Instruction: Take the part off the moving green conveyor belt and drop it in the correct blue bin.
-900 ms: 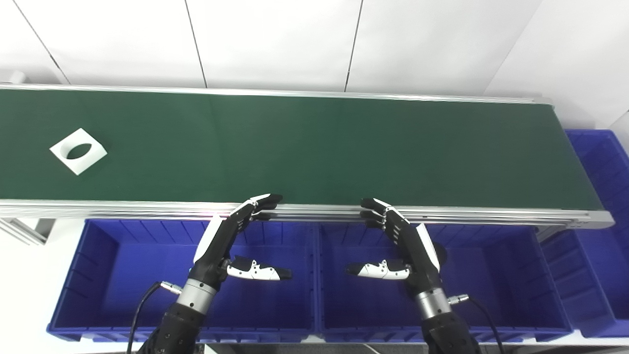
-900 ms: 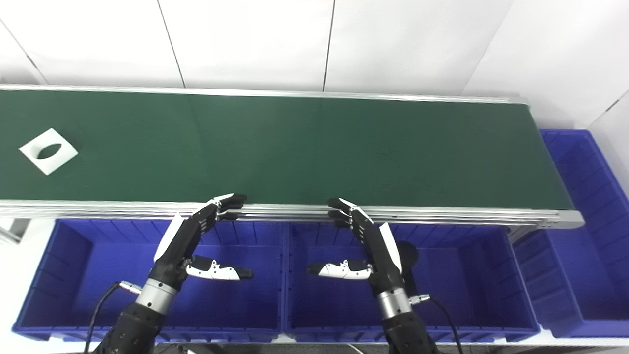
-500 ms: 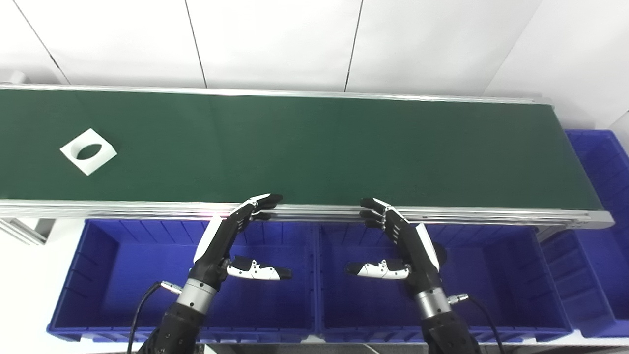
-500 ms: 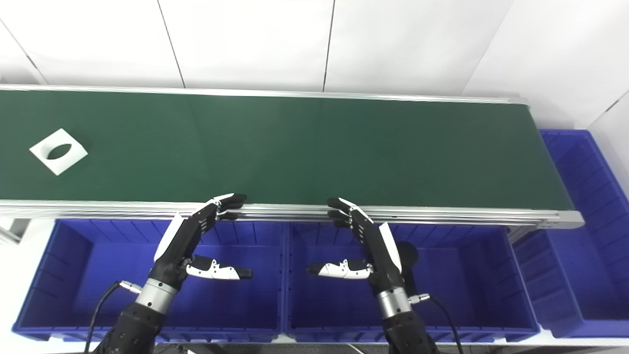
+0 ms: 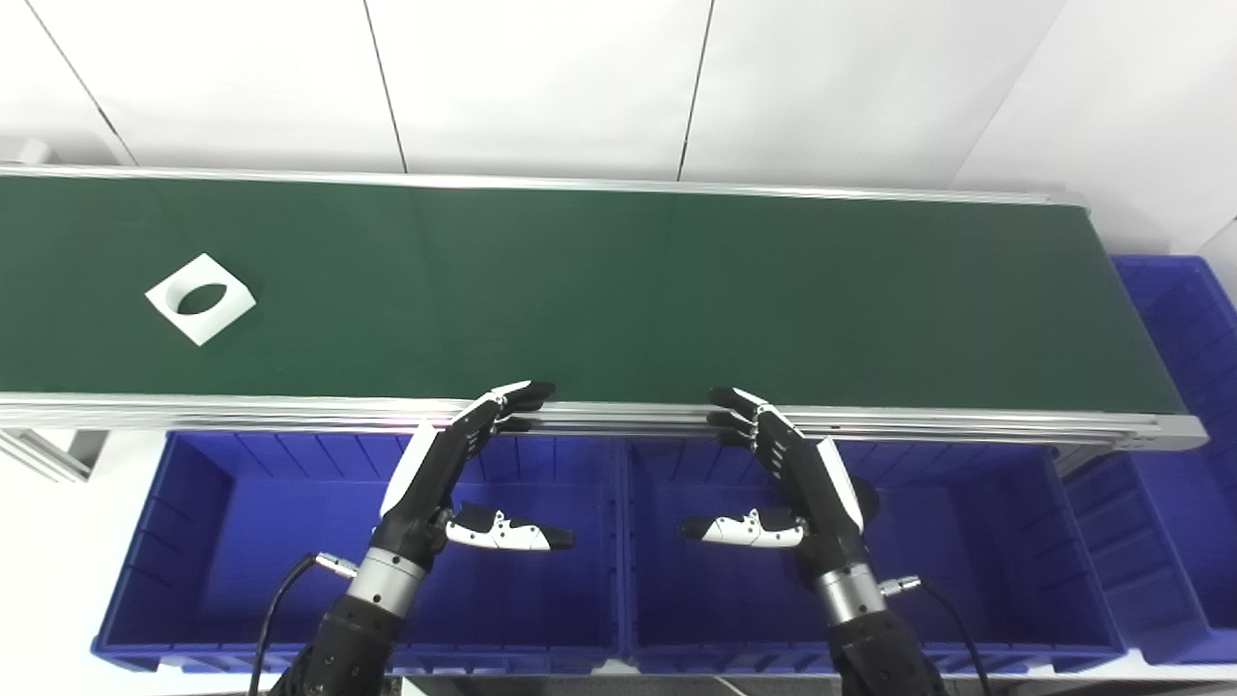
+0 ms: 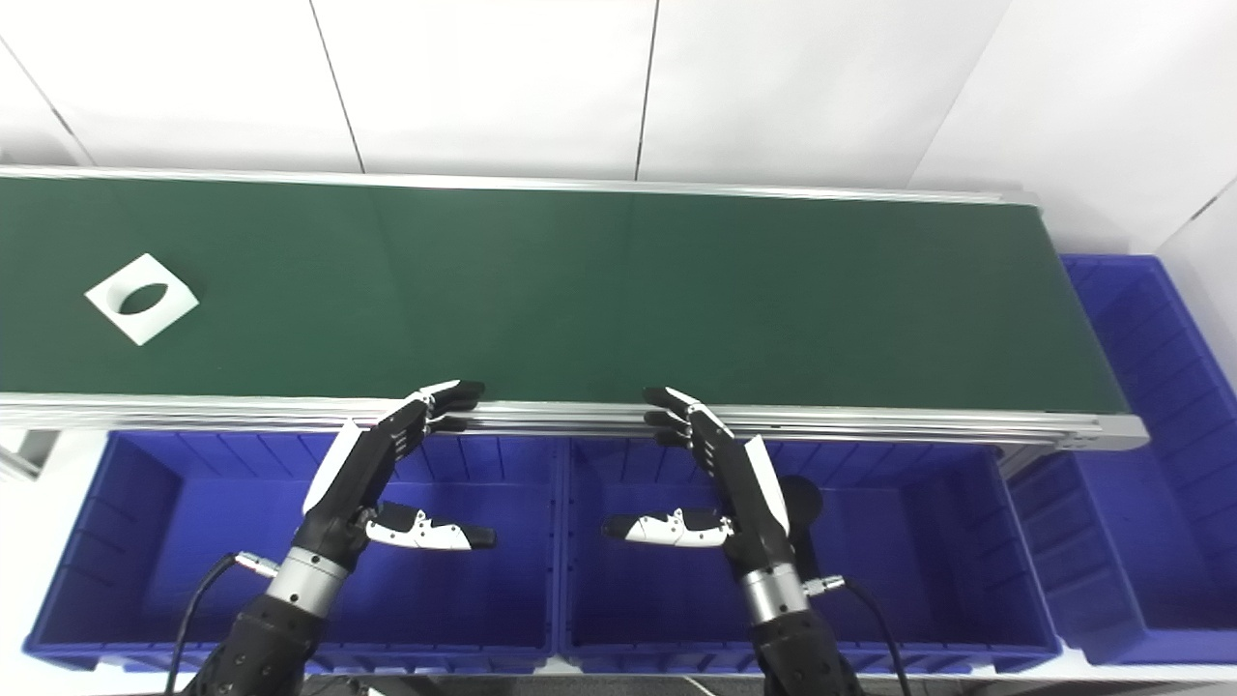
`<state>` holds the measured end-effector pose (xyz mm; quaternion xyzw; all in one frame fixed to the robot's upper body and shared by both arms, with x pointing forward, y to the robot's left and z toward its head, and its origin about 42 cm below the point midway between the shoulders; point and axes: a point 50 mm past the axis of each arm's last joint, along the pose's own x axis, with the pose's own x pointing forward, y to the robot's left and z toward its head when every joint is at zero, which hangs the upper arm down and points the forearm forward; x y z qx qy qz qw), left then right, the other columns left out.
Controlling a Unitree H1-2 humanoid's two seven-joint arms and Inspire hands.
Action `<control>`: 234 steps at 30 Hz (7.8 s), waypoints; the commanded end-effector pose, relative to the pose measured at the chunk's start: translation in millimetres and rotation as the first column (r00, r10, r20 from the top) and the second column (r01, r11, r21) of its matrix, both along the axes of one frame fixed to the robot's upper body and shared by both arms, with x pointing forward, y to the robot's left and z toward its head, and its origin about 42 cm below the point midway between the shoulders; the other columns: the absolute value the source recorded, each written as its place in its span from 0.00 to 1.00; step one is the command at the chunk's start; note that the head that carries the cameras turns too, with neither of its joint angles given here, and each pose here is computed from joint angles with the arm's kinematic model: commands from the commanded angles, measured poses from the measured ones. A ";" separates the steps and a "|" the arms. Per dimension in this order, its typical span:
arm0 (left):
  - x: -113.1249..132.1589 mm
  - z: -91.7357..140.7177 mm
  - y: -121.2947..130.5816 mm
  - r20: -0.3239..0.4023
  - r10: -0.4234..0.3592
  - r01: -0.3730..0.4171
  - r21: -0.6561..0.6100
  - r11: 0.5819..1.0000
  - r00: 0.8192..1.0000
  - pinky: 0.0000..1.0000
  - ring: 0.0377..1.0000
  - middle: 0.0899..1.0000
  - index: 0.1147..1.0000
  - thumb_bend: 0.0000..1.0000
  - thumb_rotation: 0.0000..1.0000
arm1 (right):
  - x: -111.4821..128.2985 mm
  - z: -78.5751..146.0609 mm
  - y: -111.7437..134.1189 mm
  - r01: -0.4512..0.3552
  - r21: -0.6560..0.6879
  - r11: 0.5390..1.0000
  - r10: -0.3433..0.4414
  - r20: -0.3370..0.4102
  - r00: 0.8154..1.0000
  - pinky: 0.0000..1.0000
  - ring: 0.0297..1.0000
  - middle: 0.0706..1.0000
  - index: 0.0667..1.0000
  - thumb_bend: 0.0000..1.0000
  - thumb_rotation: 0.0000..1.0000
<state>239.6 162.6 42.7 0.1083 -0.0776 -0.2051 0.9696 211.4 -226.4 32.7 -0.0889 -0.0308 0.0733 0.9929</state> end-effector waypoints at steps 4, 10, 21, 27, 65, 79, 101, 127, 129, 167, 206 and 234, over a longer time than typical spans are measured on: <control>8.7 11.6 -3.6 0.072 0.001 0.001 -0.023 1.000 0.997 0.74 0.81 0.81 0.75 1.00 0.16 | 5.6 9.9 0.6 -0.011 0.012 1.000 0.010 0.081 0.997 0.74 0.78 0.82 0.78 1.00 0.23; 6.5 6.3 -5.6 0.051 0.003 -0.001 -0.026 1.000 0.999 0.74 0.81 0.81 0.75 1.00 0.16 | 2.2 6.4 -0.8 -0.008 0.000 1.000 0.008 0.068 0.998 0.73 0.78 0.82 0.78 1.00 0.24; -2.9 -4.9 -16.7 0.022 -0.010 0.010 -0.010 1.000 1.000 0.73 0.80 0.81 0.76 1.00 0.17 | -8.0 -8.5 -11.9 0.012 0.018 1.000 -0.012 0.002 1.000 0.74 0.77 0.82 0.78 1.00 0.25; -1.9 -13.1 -32.5 0.006 -0.004 0.004 -0.007 1.000 1.000 0.71 0.78 0.80 0.74 1.00 0.15 | -9.4 -16.5 -28.2 0.033 0.008 0.999 -0.032 -0.034 0.999 0.75 0.79 0.84 0.78 1.00 0.28; -6.1 35.5 -60.7 0.264 -0.053 0.060 -0.019 0.998 0.963 0.67 0.76 0.81 0.77 1.00 0.15 | -0.5 -26.4 -41.6 0.025 0.035 0.999 -0.022 -0.079 0.997 0.76 0.80 0.85 0.81 0.98 0.26; 33.7 124.2 -57.8 0.559 -0.031 -0.049 0.128 0.991 0.829 0.65 0.79 0.82 0.78 1.00 0.17 | 2.8 -28.7 -42.7 0.031 0.041 0.999 -0.027 -0.087 0.996 0.75 0.79 0.84 0.80 0.99 0.26; 129.5 180.8 1.0 0.629 -0.166 -0.274 0.541 0.795 0.760 0.53 0.73 0.79 0.74 1.00 0.13 | 4.9 -30.4 -38.4 0.030 0.044 0.999 -0.026 -0.090 0.996 0.75 0.79 0.83 0.79 1.00 0.26; 214.5 197.5 52.8 0.238 -0.665 -0.150 0.971 0.187 0.708 0.66 0.73 0.75 0.71 1.00 0.07 | 2.7 -29.2 -34.2 0.037 0.047 0.998 -0.033 -0.084 0.996 0.74 0.78 0.83 0.78 1.00 0.26; 217.4 191.5 50.7 0.204 -0.685 -0.149 0.979 0.139 0.699 0.66 0.72 0.75 0.71 1.00 0.06 | 2.2 -29.4 -33.9 0.037 0.046 0.998 -0.033 -0.084 0.996 0.74 0.78 0.83 0.79 1.00 0.26; 238.2 122.4 3.6 0.259 -0.592 -0.226 0.965 0.132 0.763 0.72 0.78 0.81 0.77 1.00 0.02 | -8.3 -29.8 -17.4 0.061 0.041 0.997 -0.058 -0.079 0.995 0.72 0.77 0.82 0.78 1.00 0.28; 243.1 141.5 -36.0 0.219 -0.593 -0.229 0.972 0.060 0.775 0.13 0.15 0.42 0.42 0.53 0.00 | -5.0 -24.2 -8.2 0.061 0.051 0.997 -0.059 -0.052 0.997 0.73 0.77 0.82 0.79 1.00 0.28; 145.5 248.2 -34.9 0.272 -0.392 -0.147 0.936 0.321 0.879 0.26 0.34 0.39 0.48 0.50 0.00 | 0.4 -16.0 -15.7 0.040 0.067 0.997 -0.038 -0.027 0.999 0.75 0.78 0.82 0.78 1.00 0.28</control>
